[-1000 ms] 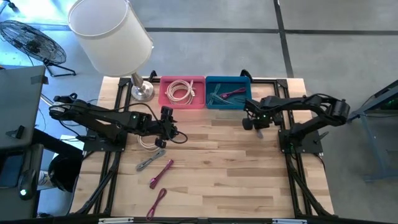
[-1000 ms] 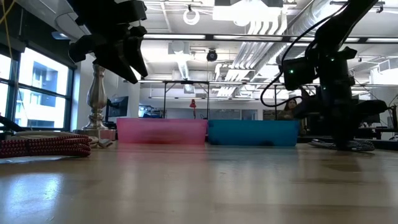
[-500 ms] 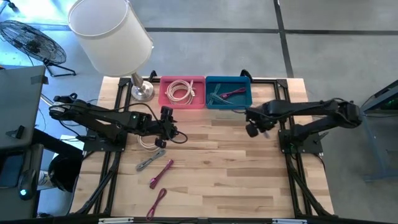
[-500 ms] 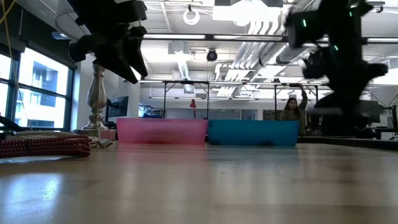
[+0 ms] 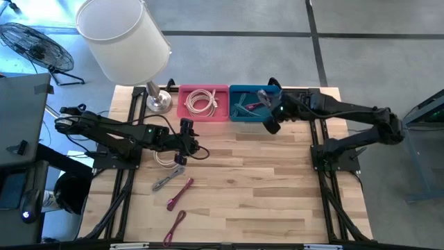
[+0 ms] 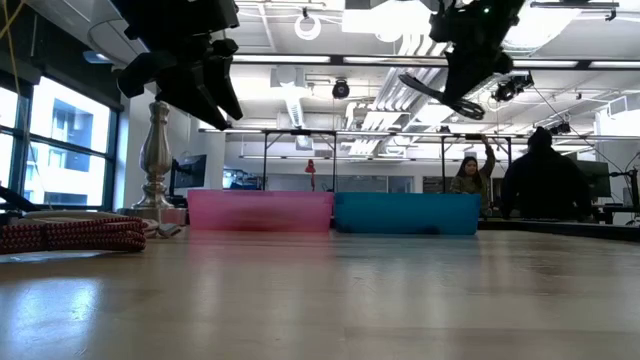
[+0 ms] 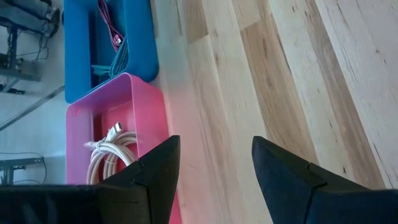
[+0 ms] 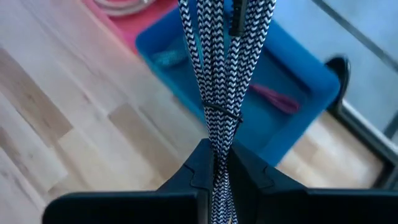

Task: Pick & Place USB Port
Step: Put the top small black and white charger cable into the blue bin

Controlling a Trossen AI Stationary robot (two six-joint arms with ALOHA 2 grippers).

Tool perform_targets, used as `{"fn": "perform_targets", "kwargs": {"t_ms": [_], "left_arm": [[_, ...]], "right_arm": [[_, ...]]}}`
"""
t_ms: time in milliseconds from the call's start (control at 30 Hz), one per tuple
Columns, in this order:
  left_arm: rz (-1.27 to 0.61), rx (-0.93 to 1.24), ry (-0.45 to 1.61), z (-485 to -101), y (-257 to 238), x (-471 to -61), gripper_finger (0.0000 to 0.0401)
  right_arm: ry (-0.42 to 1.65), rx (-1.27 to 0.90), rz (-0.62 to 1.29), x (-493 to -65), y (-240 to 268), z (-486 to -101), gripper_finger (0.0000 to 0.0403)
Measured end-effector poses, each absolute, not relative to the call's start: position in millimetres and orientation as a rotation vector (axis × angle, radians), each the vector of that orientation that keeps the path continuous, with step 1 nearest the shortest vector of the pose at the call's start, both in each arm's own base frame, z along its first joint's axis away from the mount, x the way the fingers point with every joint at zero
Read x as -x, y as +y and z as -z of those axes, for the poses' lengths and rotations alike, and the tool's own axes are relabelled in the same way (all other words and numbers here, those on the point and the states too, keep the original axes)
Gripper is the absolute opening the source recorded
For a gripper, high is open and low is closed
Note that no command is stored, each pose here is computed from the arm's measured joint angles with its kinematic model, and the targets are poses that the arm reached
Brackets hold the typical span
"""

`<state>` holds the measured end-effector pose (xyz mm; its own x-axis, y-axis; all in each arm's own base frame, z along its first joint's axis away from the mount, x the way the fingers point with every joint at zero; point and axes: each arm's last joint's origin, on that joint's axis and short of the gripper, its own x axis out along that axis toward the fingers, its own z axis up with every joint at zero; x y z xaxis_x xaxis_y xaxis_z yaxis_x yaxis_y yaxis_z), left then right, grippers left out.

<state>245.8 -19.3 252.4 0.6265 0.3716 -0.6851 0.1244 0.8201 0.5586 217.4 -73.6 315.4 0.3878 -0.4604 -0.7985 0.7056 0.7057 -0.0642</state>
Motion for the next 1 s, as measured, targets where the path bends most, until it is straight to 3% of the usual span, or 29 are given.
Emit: {"fn": "perform_targets", "kwargs": {"t_ms": [300,800,1000], "left_arm": [[-0.199,-0.648,0.901,-253.1,-17.9,-245.6,0.0195],[-0.266,-0.667,0.881,-255.5,-16.5,-247.1,0.0195],[-0.267,-0.675,0.898,-254.5,-16.2,-245.8,0.0195]], "right_arm": [[0.976,-0.344,0.774,-218.7,-126.6,-298.2,0.0029],[1.07,-0.259,0.716,-257.0,-177.3,-242.0,0.0046],[1.075,-0.275,0.733,-254.6,-184.4,-238.6,0.0086]]}}
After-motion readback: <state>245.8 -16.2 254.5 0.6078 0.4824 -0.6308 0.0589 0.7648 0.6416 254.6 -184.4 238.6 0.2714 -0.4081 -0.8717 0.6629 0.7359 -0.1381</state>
